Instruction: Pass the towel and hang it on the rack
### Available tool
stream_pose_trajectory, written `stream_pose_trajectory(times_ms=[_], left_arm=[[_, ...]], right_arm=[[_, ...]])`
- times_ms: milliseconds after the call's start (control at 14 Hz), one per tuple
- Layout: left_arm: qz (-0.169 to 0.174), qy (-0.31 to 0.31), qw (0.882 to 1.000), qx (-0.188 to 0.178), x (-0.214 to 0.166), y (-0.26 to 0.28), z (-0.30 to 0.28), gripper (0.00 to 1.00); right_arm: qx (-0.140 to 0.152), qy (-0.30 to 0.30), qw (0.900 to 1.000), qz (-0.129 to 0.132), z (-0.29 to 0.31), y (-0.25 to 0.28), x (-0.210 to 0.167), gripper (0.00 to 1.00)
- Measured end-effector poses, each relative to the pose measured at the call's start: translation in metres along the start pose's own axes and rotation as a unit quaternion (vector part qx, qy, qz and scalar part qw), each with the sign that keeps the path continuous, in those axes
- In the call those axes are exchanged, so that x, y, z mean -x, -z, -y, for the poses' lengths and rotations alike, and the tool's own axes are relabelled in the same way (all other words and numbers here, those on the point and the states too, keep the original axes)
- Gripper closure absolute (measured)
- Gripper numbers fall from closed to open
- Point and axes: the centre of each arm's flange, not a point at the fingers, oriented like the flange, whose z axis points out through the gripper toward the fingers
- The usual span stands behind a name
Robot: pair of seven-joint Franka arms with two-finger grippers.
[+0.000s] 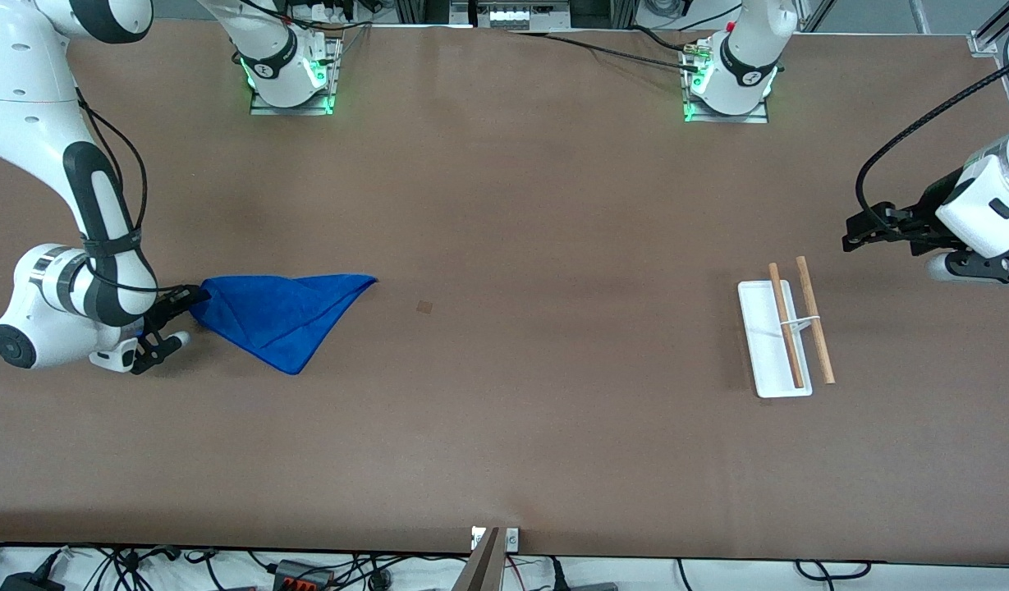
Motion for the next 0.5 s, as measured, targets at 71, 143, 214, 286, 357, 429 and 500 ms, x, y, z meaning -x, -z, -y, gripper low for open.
stream_pose_trajectory(times_ms=[71, 143, 214, 286, 357, 429, 500], left_arm=[[0.0, 0.0, 1.0, 0.0, 0.0, 0.0, 0.0, 0.0], [0.0, 0.0, 1.0, 0.0, 0.0, 0.0, 0.0, 0.0], [0.0, 0.0, 1.0, 0.0, 0.0, 0.0, 0.0, 0.0], [0.0, 0.0, 1.0, 0.0, 0.0, 0.0, 0.0, 0.0], [0.0, 0.0, 1.0, 0.0, 0.0, 0.0, 0.0001, 0.0], [0.0, 0.0, 1.0, 0.0, 0.0, 0.0, 0.0001, 0.0], [0.0, 0.0, 1.0, 0.0, 0.0, 0.0, 0.0001, 0.0]], right_arm=[[0.002, 0.001, 1.0, -0.002, 0.0002, 0.0017, -0.001, 0.58], [0.003, 0.001, 1.0, -0.003, 0.0006, 0.0025, -0.0017, 0.58], [0.003, 0.002, 1.0, -0.003, 0.0018, 0.0026, -0.0028, 0.58], [0.003, 0.004, 1.0, -0.002, 0.0038, 0.0022, -0.0047, 0.6], [0.003, 0.006, 1.0, -0.001, 0.0058, 0.0014, -0.0066, 0.61], [0.003, 0.008, 1.0, 0.0, 0.0072, 0.0005, -0.0081, 0.7], [0.003, 0.009, 1.0, 0.001, 0.0081, -0.0006, -0.0091, 0.81]])
